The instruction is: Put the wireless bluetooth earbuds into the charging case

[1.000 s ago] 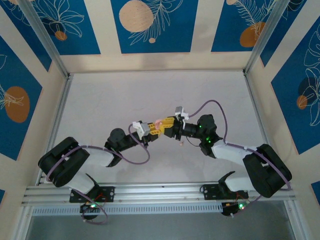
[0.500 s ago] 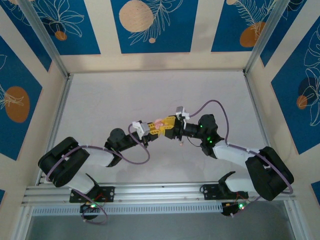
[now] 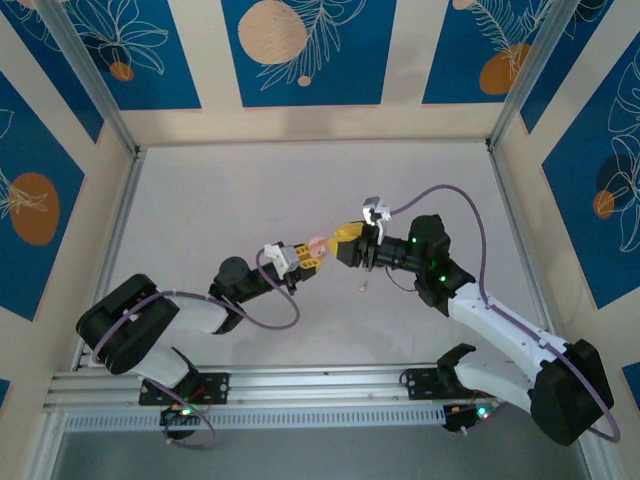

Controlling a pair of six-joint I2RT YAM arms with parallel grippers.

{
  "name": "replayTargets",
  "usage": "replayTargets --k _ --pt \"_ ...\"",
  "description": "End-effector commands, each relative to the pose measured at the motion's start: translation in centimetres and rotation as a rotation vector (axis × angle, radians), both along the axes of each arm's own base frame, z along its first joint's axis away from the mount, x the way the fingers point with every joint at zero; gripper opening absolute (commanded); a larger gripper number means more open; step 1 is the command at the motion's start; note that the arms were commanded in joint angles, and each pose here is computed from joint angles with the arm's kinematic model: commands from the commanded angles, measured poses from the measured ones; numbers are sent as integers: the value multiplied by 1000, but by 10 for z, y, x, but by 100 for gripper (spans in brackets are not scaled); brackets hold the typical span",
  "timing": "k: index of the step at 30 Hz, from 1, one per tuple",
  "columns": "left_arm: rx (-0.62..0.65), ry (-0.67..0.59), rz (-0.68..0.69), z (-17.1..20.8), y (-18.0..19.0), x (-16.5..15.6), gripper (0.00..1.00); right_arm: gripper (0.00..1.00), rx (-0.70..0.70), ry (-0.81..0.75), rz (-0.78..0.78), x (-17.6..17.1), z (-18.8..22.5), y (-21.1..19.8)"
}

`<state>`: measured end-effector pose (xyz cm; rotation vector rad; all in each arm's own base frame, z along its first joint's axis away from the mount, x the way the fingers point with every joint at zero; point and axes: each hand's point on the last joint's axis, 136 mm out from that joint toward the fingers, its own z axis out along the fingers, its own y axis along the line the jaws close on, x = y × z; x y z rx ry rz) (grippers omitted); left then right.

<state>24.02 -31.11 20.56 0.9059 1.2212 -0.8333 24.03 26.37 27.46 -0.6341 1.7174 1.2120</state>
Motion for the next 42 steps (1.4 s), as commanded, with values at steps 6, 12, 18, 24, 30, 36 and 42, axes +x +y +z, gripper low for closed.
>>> replayTargets --k 6,12,18,24,30,36,42 --pt "14 -31 4 4 1 -2 13 42 -97 381 -88 -4 -27 -12" --pt "18 -31 0 6 1 -3 13 41 -71 445 1 -11 -20 1" --pt "18 -35 -5 7 1 -4 13 37 -74 481 26 -9 -26 7" --pt "22 -36 -8 9 0 -5 13 31 -63 489 56 -7 -26 13" --pt "19 -38 -10 10 0 -5 13 29 -63 500 76 -6 -29 17" --pt "22 -34 -13 9 -1 -5 13 25 -57 500 95 -4 -28 20" --pt "19 -38 -14 11 0 -7 13 23 -66 512 103 -2 -32 23"
